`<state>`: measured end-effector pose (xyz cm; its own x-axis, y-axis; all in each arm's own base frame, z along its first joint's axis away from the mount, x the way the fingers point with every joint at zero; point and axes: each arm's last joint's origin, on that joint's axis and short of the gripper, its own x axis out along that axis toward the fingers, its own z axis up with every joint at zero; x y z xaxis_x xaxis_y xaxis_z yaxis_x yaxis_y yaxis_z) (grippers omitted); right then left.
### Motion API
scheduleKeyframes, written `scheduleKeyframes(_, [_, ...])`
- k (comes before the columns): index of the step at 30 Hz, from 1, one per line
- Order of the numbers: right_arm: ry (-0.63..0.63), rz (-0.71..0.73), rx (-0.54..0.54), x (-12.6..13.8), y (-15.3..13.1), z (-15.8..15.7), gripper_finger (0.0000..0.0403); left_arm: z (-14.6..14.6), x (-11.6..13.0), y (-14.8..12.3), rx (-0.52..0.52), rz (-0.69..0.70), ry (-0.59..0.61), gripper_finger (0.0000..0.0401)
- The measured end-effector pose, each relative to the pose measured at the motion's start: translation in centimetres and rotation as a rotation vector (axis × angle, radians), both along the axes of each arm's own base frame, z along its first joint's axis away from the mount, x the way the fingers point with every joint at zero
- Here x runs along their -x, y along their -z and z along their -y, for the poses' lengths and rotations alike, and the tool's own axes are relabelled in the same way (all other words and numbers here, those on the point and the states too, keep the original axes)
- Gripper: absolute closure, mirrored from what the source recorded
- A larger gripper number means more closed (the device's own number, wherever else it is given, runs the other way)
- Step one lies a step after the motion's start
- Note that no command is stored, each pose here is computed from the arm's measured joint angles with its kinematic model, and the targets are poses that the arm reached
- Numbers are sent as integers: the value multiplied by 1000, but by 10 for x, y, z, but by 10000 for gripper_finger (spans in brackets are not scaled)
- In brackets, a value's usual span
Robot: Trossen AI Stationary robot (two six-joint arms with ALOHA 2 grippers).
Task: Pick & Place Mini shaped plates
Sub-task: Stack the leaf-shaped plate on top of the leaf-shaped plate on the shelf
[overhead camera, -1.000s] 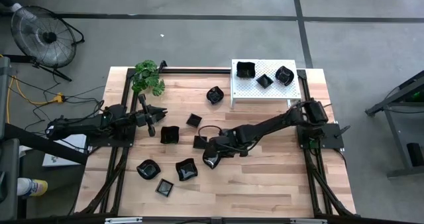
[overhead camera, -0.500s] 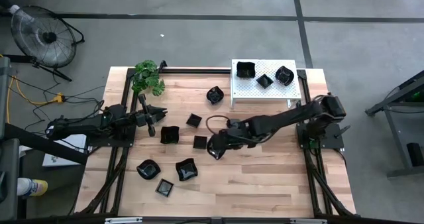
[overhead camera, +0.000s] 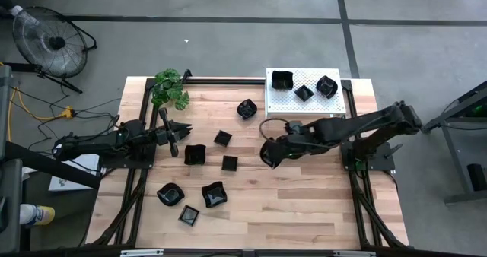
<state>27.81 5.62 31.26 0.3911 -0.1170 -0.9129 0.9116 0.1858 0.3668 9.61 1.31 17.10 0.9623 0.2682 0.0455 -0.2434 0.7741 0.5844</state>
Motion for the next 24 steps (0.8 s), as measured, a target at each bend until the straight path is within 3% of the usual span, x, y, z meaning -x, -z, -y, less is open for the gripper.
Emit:
scheduleKeyframes(14, [12,-72,190,83,-42,14,399,0,0,0,0,0,0,355])
scheduleKeyframes(24, [11,-13,306,133,-64,25,399,0,0,0,0,0,0,355])
